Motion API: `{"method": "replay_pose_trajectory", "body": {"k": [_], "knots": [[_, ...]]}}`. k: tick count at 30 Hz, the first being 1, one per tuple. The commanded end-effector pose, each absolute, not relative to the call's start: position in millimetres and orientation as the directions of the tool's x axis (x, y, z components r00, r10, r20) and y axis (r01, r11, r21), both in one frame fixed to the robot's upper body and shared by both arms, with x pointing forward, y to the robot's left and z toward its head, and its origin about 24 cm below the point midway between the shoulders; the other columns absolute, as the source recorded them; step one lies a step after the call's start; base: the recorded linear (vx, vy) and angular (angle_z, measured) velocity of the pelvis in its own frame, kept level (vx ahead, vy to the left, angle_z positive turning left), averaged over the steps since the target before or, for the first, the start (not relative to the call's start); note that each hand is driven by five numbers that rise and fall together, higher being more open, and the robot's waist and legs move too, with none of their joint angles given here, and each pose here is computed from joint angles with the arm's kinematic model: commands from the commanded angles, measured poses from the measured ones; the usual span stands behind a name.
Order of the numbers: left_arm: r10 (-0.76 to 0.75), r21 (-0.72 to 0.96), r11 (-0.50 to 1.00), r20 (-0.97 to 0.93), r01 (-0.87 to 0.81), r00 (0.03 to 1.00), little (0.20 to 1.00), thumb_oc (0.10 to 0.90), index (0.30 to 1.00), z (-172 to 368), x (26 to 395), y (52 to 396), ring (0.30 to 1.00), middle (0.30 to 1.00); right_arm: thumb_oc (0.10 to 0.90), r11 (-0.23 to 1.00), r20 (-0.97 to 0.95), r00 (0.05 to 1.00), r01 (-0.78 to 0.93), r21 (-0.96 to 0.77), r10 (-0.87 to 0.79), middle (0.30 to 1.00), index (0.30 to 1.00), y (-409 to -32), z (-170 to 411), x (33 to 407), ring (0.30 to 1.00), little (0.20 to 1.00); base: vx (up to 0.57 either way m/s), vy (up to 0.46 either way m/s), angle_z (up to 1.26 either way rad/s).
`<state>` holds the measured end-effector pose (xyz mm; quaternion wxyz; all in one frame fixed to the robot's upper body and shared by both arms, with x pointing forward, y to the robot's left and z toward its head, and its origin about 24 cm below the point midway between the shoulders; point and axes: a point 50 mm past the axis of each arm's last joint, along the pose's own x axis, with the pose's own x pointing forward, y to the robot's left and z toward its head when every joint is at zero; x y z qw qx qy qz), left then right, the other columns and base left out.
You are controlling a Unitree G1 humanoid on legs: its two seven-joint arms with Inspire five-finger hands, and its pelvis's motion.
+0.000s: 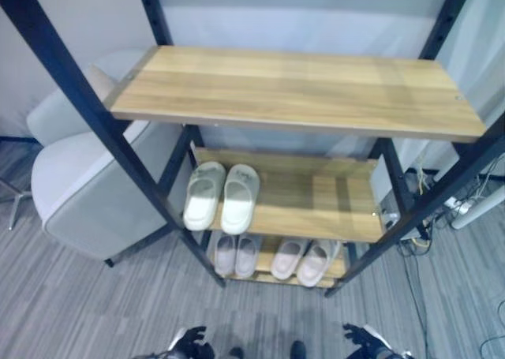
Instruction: Arrange the slippers neatly on the shoe rack.
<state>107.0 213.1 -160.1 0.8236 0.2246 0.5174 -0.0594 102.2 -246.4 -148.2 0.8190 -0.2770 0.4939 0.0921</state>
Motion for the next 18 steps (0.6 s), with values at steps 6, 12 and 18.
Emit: {"method": "replay_pose_trajectory", "body": {"k": [6,12,18], "knots": [[0.071,0.299,0.874,-0.858,0.382,0.509,0.9,0.8,0.9,-157.3,123.8,197.9,0.9,0.9,0.8,0.799,-0.874,0.461,-0.463,-0.383,-0.151,0.9,0.9,-239.6,-152.7,108.3,0.9,0.9,-0.14,0.118,-0.02],[0.106,0.34,0.863,-0.846,0.374,0.523,0.9,0.8,0.9,-152.3,132.1,213.8,0.9,0.9,0.8,0.796,-0.867,0.475,-0.461,-0.393,-0.153,0.9,0.9,-236.6,-151.3,118.7,0.9,0.9,-0.24,0.08,-0.18],[0.121,0.328,0.874,-0.862,0.358,0.493,0.9,0.8,0.9,-155.4,120.1,218.4,0.9,0.9,0.8,0.729,-0.888,0.442,-0.566,-0.386,-0.127,0.9,0.9,-230.3,-156.1,107.7,0.9,0.9,-0.03,-0.051,-0.06]]}}
